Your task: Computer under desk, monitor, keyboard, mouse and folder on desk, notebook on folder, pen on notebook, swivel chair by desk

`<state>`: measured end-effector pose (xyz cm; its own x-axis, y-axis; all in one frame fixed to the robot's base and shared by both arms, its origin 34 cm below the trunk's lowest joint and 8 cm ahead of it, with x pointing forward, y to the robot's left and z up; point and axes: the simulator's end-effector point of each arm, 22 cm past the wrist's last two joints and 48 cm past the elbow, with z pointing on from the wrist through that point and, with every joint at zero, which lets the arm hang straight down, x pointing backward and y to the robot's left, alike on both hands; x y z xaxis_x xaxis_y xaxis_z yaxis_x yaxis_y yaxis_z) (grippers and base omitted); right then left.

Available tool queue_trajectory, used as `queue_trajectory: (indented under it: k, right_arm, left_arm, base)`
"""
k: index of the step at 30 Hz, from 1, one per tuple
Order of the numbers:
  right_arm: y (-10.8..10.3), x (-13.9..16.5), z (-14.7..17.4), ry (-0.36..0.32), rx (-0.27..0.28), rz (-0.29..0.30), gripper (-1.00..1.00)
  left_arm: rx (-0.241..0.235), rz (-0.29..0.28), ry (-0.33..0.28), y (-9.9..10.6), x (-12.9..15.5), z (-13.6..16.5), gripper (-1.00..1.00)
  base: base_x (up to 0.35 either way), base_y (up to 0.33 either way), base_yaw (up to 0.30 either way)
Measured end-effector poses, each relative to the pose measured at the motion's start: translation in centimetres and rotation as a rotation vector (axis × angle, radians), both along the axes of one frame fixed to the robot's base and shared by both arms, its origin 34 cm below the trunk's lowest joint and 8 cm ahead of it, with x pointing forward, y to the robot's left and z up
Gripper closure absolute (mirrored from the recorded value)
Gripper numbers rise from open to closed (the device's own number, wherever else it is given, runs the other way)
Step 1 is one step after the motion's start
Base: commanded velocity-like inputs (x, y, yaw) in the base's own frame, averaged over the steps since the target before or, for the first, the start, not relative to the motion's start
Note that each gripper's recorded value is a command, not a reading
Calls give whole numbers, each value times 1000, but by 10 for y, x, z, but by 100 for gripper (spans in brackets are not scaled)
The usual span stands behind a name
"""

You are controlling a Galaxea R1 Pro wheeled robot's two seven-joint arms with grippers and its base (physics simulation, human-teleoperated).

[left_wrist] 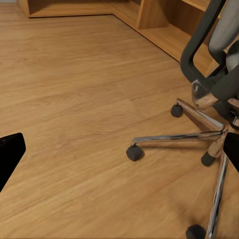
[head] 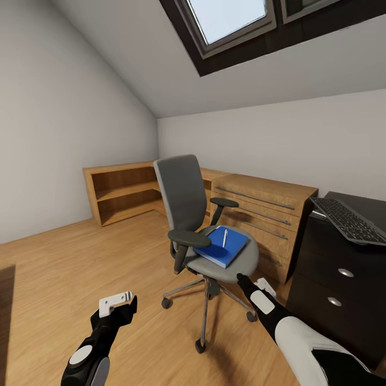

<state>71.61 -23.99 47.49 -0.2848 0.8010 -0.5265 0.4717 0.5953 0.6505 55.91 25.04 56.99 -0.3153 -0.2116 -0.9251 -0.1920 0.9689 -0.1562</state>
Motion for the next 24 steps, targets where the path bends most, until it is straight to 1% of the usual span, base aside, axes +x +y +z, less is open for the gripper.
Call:
queue_trajectory:
  k: [12,18,24]
  right_arm:
    - [1,1,1,-2,-3,4,-100]
    - [2,1,2,-3,-3,4,-100]
    - [10,0,1,-3,5,11,-100]
  left_arm:
    - [0,0,-2,0,0,0,-100]
    - [0,0,-2,0,0,1,-100]
    - [0,0,-2,0,0,1,-100]
  base:
    - [41,0,0]
    - [203,48,0]
    - [202,14,0]
